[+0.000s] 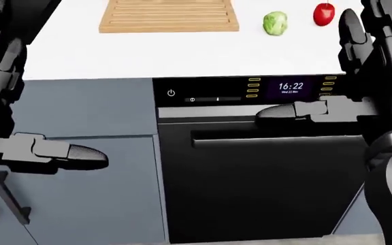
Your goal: Place the cherry and the brussel sprout on separate cutting boards.
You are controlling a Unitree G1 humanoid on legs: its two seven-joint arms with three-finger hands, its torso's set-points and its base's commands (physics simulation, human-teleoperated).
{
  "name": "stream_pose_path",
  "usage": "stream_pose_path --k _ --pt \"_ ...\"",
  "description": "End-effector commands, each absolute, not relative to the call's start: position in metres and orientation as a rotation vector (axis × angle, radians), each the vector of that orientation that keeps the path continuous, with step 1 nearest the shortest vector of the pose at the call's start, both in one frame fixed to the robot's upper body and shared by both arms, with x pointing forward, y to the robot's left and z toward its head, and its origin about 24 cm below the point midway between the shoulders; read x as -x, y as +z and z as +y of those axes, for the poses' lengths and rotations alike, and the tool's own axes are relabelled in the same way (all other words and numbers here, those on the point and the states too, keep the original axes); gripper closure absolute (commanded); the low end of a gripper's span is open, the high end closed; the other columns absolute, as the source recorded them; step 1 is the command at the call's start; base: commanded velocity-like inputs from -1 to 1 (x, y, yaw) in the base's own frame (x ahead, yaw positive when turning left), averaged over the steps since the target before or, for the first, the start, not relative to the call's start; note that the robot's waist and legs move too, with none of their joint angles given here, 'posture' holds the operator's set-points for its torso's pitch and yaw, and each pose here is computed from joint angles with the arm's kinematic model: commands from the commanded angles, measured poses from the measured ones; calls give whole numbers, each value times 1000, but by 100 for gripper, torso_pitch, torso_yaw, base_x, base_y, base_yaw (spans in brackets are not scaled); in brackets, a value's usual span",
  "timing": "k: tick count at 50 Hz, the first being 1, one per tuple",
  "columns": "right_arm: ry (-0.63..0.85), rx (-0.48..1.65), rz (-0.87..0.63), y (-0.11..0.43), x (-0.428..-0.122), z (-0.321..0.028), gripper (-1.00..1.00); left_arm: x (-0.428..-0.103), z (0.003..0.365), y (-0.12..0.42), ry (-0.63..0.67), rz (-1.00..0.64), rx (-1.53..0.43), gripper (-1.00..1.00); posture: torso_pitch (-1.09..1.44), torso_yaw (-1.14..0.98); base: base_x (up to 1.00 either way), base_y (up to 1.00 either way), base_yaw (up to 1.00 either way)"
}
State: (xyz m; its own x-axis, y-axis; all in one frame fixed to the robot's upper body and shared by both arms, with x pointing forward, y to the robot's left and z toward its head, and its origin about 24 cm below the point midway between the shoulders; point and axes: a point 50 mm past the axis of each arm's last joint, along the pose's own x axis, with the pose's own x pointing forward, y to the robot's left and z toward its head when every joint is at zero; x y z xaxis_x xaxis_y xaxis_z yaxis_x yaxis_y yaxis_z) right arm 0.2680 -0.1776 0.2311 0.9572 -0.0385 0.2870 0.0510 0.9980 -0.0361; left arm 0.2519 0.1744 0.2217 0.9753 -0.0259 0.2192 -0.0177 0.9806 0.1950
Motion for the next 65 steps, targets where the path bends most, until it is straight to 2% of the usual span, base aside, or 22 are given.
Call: stream_pose_path --k 1,47,65 --pt "-10 42 -398 249 -262 -171 -100 -245 179 237 36 -316 -215 -100 0 0 37 -39 0" --pt "-35 34 -413 261 -260 -179 -100 -246 178 235 46 -307 -229 -100 0 0 10 -42 0" --pt "-21 61 -415 257 -261 -176 -100 -245 178 231 43 -302 -234 -100 0 0 2 -1 0"
